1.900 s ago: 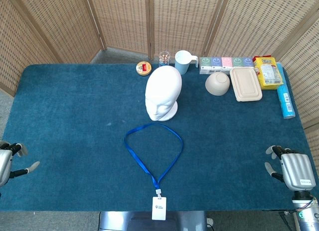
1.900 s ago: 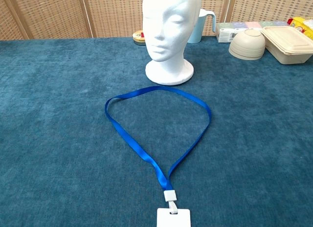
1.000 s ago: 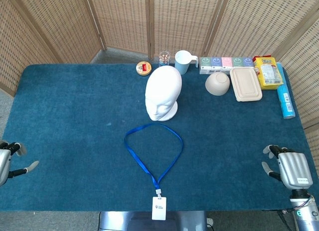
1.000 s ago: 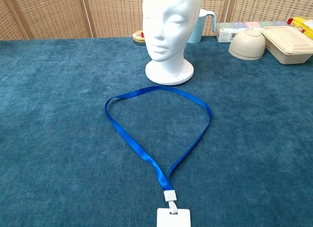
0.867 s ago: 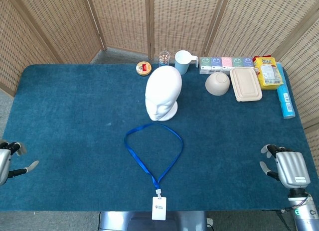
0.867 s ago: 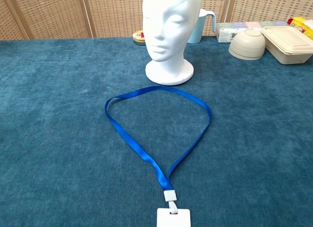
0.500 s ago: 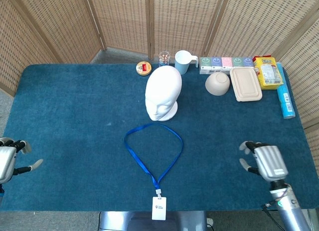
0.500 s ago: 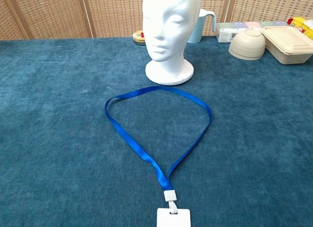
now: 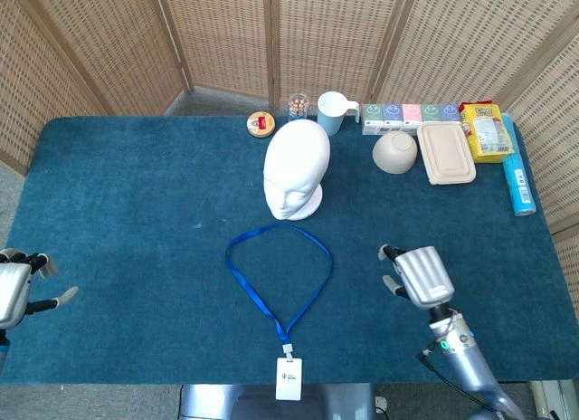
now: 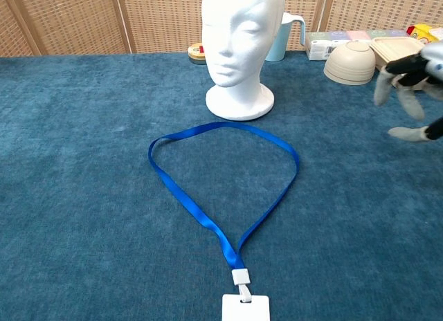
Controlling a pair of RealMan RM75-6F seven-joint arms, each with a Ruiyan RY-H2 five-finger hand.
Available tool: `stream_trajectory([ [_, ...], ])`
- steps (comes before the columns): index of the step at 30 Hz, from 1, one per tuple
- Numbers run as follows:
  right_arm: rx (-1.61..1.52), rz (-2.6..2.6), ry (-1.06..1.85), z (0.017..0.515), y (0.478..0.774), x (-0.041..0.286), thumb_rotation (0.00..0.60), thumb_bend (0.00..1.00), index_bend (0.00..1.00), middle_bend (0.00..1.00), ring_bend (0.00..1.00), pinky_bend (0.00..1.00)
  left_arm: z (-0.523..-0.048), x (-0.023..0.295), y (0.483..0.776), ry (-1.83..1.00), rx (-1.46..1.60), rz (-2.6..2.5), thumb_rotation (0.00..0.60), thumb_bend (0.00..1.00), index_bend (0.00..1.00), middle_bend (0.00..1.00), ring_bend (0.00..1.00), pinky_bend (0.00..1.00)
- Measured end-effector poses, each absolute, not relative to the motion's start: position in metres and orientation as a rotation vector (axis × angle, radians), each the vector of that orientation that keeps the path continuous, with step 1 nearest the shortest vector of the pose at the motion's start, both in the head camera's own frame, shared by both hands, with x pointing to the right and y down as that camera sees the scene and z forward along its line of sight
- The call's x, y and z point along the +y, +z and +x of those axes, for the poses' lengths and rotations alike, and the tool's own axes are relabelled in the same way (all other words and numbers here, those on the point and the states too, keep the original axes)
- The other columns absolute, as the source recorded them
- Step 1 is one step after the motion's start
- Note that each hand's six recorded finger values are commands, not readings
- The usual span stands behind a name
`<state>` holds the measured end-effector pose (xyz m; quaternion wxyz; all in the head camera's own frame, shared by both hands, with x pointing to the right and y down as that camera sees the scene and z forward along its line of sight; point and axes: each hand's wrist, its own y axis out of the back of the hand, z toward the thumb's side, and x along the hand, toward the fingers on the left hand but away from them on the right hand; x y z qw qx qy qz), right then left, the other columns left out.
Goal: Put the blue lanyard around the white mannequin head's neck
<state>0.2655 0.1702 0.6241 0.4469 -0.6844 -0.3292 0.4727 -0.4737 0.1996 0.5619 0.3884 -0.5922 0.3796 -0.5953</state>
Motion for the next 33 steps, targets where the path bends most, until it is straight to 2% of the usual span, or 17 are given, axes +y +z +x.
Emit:
stream_trajectory([
  [9,-0.828,-1.706,1.205,0.221,0.651,0.168,0.582,0.27,0.44,0.82,1.00,1.00,-0.475,0.194,0.566,-1.511,0.959,-1.509,0.392,0.14,0.56,0.57,0.49,0.28],
  [19,-0.809,-1.729,1.270,0.198,0.676,0.163,0.585,0.26,0.44,0.90,1.00,1.00,-0.478,0.188,0.569,-1.504,0.956,-1.513,0.397,0.13,0.56,0.57,0.49,0.29],
  [33,-0.800,-1.720,1.350,0.190,0.701,0.154,0.584,0.26,0.44,0.92,1.00,1.00,-0.475,0.181,0.572,-1.495,0.941,-1.519,0.393,0.13,0.56,0.57,0.49,0.29],
])
